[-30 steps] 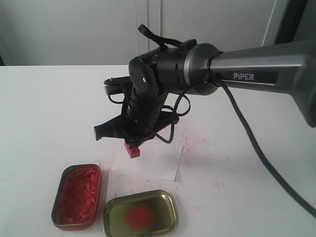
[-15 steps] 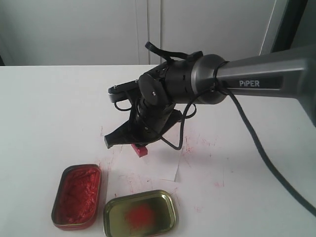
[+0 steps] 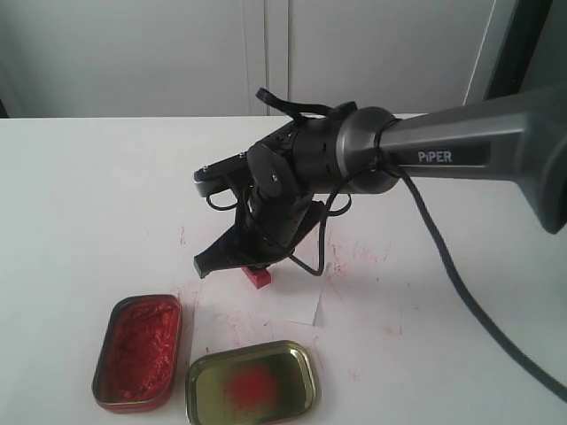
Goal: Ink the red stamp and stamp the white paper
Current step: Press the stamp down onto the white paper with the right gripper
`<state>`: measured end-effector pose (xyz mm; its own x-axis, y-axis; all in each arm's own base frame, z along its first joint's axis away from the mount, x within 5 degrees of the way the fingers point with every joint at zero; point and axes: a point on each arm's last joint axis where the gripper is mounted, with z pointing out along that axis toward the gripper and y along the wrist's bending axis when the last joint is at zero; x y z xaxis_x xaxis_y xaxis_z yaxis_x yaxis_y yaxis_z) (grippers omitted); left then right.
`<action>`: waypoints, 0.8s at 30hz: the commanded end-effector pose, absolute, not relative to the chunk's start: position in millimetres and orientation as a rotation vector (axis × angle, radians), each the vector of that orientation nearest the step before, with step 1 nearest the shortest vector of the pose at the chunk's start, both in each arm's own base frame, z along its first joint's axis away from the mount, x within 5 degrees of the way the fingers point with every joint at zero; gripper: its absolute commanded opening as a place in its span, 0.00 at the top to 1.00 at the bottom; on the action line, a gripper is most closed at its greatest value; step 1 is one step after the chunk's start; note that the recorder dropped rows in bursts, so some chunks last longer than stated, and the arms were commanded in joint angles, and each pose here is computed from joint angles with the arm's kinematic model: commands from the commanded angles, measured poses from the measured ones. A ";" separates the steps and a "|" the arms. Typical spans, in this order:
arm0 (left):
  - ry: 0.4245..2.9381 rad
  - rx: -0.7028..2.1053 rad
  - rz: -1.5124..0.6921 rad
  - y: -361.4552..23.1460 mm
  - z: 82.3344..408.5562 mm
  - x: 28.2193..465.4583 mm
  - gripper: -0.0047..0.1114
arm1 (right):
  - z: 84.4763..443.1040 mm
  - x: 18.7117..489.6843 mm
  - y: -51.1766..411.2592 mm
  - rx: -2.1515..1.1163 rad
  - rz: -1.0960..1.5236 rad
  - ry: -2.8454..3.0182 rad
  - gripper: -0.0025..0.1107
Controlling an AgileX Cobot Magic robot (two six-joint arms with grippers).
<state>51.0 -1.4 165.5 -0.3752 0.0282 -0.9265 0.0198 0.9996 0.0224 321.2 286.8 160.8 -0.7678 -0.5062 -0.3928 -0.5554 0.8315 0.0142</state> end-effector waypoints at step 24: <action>1.956 0.030 0.008 -1.3 164.4 50.9 0.96 | 72.4 308.3 275.7 -0.894 -0.021 2.969 0.98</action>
